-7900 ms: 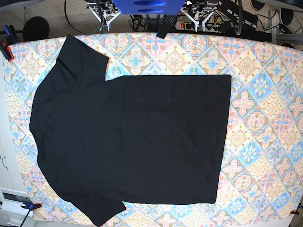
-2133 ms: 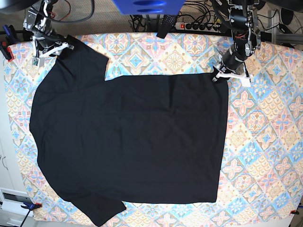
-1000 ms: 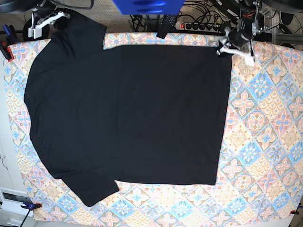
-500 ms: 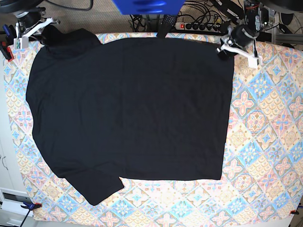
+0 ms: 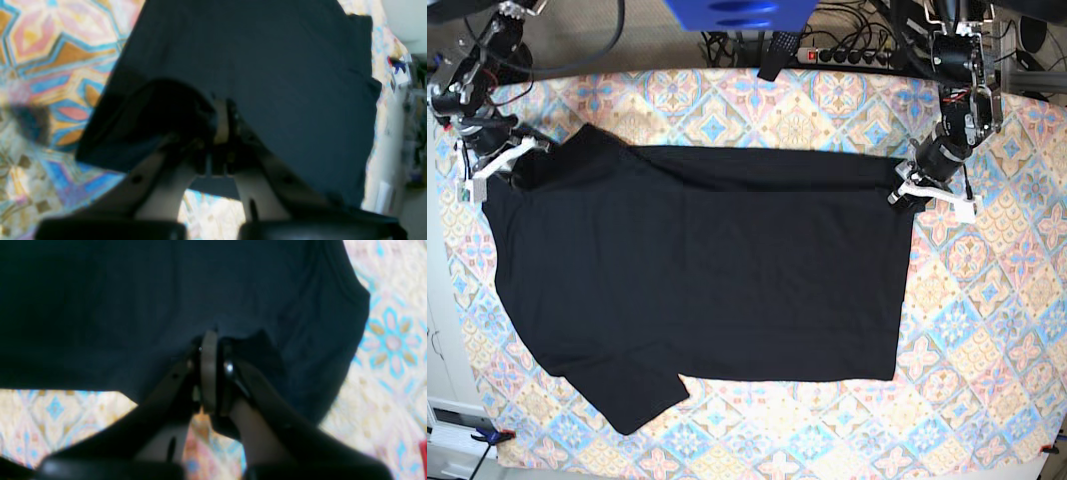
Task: Fold the T-shirt properly
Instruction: 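Pull the held shirt edges back and lower them to smooth the shirt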
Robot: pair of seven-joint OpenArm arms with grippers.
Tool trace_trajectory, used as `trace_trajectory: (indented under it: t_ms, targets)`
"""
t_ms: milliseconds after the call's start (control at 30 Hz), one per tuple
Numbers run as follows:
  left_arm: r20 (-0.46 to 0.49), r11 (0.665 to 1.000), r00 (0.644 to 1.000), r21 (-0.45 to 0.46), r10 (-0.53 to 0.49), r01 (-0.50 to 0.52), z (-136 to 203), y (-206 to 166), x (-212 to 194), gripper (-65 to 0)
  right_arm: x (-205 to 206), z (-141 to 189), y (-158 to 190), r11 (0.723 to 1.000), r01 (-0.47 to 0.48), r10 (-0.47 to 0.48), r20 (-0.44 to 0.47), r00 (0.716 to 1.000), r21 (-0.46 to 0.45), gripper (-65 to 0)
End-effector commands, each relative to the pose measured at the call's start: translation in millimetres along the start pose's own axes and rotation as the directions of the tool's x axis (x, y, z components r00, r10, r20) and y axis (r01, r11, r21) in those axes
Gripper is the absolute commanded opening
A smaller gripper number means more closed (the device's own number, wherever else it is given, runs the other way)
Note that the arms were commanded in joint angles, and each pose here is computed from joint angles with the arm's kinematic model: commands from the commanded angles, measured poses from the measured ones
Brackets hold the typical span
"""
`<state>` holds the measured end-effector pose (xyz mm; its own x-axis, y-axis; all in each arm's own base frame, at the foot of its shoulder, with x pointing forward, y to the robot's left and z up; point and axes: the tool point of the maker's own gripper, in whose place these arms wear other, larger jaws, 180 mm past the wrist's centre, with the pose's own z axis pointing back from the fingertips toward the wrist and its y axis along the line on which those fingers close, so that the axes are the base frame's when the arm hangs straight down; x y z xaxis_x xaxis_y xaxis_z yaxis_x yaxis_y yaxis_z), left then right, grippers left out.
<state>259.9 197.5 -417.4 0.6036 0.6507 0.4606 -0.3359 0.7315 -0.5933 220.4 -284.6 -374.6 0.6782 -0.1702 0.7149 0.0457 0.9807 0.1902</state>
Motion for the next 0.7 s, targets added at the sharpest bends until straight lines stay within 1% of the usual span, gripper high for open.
trace_trajectory:
  t_ms: [0,200,400,533,667]
  targets:
    - [0.034,1.000,0.999,-0.021,0.003,-0.003,-5.4,-6.9,14.8,-65.0,21.5,-2.6,-3.8,1.000,-0.018,0.018,0.057,0.998,-0.003,-64.7]
    - [0.038,0.998,0.998,-0.020,0.056,-0.055,-36.8,-7.6,35.7,-65.0,38.6,-34.9,-12.6,1.000,0.025,-0.025,0.062,0.998,-0.012,-64.4]
    - [0.030,0.995,0.995,-0.015,0.099,-0.099,-58.3,-7.9,47.7,-65.0,53.3,-63.3,-9.9,0.994,0.102,-0.104,0.074,0.992,0.033,-64.3]
    - [0.037,0.995,0.994,-0.021,0.102,-0.101,-61.4,-11.6,53.7,-65.0,64.5,-83.2,5.4,0.990,0.111,-0.117,0.072,0.991,0.087,-64.3]
    - [0.039,0.994,0.994,-0.023,0.103,-0.103,-62.6,-12.6,55.5,-65.0,81.1,-96.8,24.3,0.987,0.085,-0.096,0.077,0.992,0.136,-64.2]
